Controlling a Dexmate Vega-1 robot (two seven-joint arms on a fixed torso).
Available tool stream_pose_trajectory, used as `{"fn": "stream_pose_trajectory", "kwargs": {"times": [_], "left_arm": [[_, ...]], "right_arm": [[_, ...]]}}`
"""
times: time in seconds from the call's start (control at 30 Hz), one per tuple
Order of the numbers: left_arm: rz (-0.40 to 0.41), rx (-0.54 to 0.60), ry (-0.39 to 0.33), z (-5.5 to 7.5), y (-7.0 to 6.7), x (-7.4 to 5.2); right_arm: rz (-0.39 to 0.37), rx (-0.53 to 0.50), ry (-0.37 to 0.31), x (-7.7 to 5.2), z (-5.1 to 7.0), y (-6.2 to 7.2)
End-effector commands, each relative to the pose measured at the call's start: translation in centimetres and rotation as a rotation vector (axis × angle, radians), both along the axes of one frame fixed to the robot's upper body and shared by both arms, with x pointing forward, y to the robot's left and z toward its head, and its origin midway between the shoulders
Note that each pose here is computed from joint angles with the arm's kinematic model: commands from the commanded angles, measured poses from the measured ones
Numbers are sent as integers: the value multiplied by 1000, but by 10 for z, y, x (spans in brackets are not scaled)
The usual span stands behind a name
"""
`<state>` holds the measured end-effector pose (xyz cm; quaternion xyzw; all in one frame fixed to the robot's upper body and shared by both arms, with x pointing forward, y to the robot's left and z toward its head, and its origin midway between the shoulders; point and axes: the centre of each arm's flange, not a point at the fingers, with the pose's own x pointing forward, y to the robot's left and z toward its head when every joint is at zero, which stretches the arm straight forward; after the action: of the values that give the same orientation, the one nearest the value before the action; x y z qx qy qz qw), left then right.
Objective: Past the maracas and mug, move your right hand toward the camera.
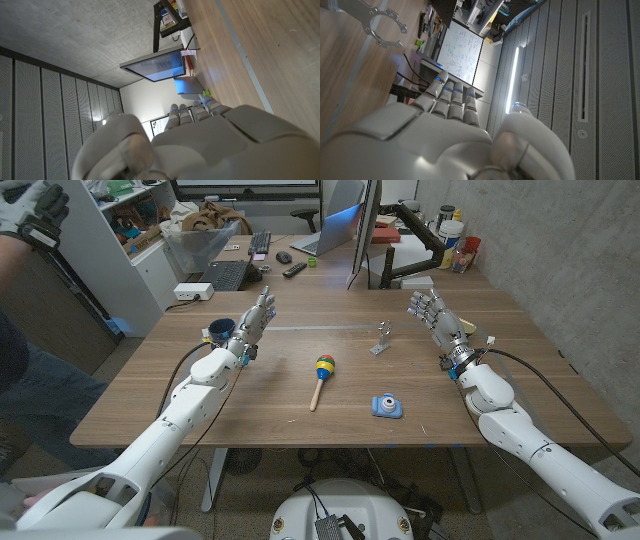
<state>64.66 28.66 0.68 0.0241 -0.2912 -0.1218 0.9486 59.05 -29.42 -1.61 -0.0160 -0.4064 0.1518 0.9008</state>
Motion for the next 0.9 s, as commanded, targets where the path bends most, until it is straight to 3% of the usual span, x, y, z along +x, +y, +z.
{"fn": "stream_pose_trajectory", "kwargs": {"times": [0.03,0.4,0.9], "left_arm": [[-9,-12,-13,0,-2,-1],[-18,-27,11,-10,3,4],[-12,-23,-16,-4,6,1]], "right_arm": [[26,-21,-40,-9,7,14],[34,-71,-60,-12,11,27],[6,-97,-82,-17,11,28]]}}
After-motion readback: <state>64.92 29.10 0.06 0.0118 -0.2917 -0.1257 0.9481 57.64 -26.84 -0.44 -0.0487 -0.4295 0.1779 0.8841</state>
